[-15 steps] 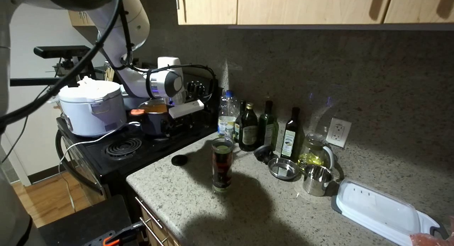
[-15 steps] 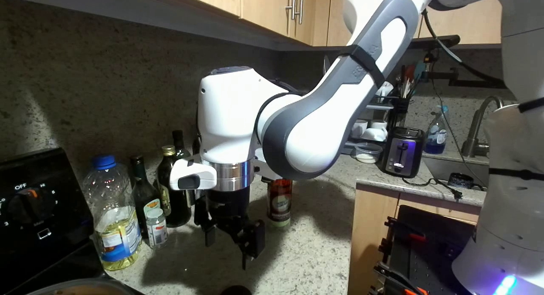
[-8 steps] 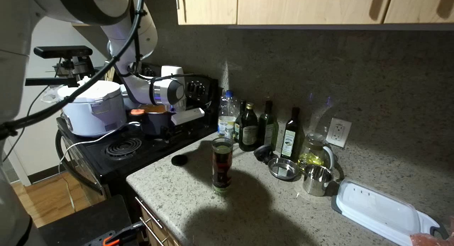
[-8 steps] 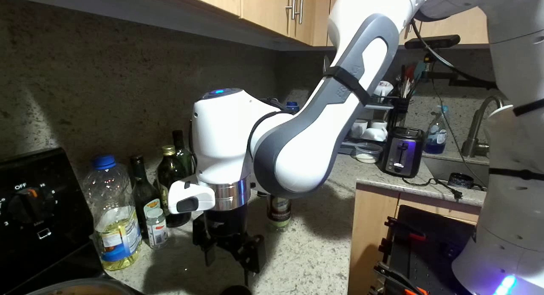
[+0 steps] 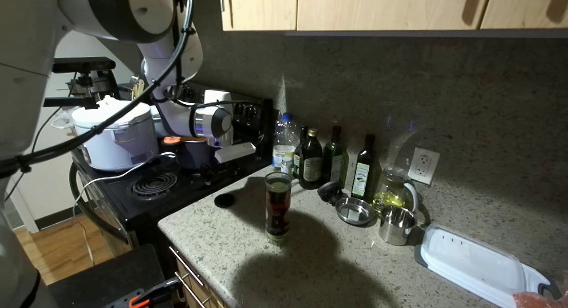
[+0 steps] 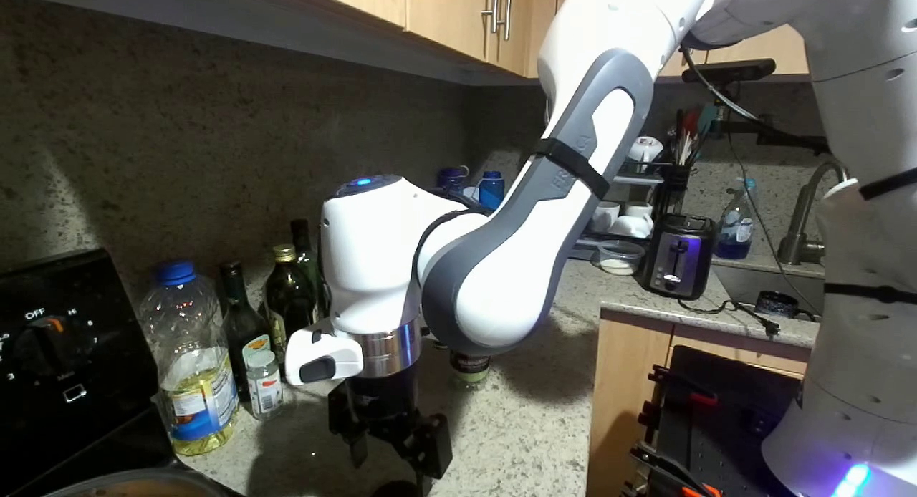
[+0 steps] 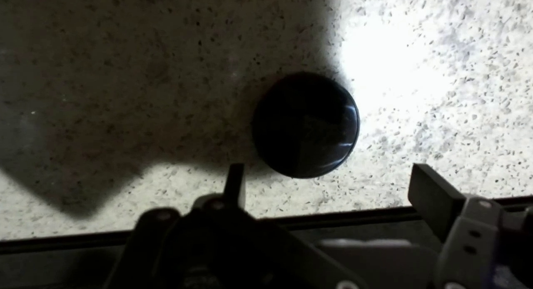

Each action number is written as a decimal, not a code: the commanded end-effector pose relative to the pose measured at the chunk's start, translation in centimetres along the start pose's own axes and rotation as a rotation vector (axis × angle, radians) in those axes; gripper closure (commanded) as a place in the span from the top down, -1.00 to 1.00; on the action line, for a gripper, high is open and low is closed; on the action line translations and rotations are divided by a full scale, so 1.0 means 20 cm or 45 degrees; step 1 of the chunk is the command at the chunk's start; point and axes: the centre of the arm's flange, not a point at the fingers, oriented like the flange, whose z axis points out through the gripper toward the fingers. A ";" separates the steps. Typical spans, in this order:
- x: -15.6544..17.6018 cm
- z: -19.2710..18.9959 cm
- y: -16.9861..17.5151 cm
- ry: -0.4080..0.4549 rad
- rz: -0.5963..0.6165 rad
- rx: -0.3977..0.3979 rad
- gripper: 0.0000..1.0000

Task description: Put the two tennis balls inside the container then place the black lid on top of the container

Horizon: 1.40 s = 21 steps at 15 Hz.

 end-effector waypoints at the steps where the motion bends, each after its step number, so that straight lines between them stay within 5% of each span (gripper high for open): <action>1: -0.02 0.05 0.04 0.012 -0.025 0.019 1.00; 21: -0.02 0.31 0.03 0.029 -0.189 -0.024 1.00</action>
